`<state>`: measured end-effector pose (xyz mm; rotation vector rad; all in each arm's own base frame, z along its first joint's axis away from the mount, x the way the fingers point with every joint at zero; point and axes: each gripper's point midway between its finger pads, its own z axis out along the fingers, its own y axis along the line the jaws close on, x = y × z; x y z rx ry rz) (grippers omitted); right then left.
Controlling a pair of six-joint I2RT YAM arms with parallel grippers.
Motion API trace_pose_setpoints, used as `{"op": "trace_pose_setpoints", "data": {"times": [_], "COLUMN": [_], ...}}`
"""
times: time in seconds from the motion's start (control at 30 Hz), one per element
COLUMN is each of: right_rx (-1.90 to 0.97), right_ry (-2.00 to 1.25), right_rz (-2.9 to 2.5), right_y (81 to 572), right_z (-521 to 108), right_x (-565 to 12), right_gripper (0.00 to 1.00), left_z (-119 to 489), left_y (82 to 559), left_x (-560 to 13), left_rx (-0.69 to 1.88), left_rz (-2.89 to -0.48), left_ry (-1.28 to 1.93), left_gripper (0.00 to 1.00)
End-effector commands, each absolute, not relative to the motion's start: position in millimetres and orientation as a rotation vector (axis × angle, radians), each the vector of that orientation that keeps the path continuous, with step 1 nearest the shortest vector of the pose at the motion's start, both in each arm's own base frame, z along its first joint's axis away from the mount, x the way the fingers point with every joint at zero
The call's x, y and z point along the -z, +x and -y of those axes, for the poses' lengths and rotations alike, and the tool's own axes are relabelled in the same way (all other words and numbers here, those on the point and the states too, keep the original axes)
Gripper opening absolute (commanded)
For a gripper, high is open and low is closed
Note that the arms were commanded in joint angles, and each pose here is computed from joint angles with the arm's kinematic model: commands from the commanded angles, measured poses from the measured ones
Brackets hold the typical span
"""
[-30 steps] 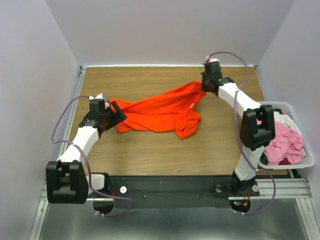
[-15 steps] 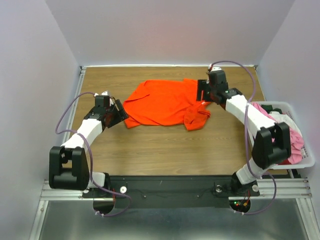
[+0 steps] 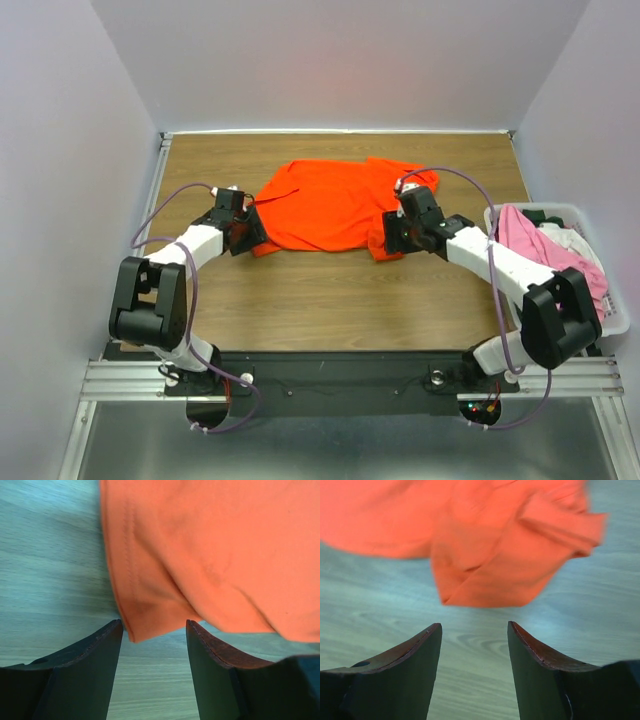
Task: Fold and stack the t-shirts
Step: Flatten the tshirt out
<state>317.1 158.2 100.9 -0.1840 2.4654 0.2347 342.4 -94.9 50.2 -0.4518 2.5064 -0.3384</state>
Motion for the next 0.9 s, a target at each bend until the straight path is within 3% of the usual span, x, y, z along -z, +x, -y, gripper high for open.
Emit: {"op": "trace_pose_setpoints", "data": {"times": [0.0,0.27,0.37,0.47,0.5,0.57,0.67,0.87], "right_rx": [-0.204,-0.034,0.031,0.071,0.089,0.143,0.189,0.213], "right_ry": [-0.219,-0.135,-0.110,-0.102,-0.096,-0.077,-0.063,0.037], "right_rz": [-2.476,-2.514,-2.500,-2.499,-2.497,-2.474,-2.423,-2.288], "right_y": [309,327,341,350,351,354,358,370], "right_z": [-170,-163,-161,-161,-159,-150,-137,-82], "right_x": [-92,-66,-63,-58,-58,-61,-80,-154], "right_gripper": [0.61,0.63,0.63,0.60,0.57,0.29,0.01,0.01], "left_z": [106,107,106,106,105,96,72,9], "left_y": [346,352,354,355,355,360,363,357], "left_x": [-50,-40,-39,-44,-47,-57,-81,-151], "left_rx": [0.345,0.332,0.325,0.326,0.318,0.284,0.252,0.129], "left_rz": [-2.485,-2.497,-2.496,-2.490,-2.483,-2.461,-2.421,-2.274], "left_ry": [-0.437,-0.437,-0.439,-0.416,-0.410,-0.404,-0.443,-0.499], "left_gripper": [0.64,0.49,0.37,0.14,0.00,0.00,0.00,0.00]}}
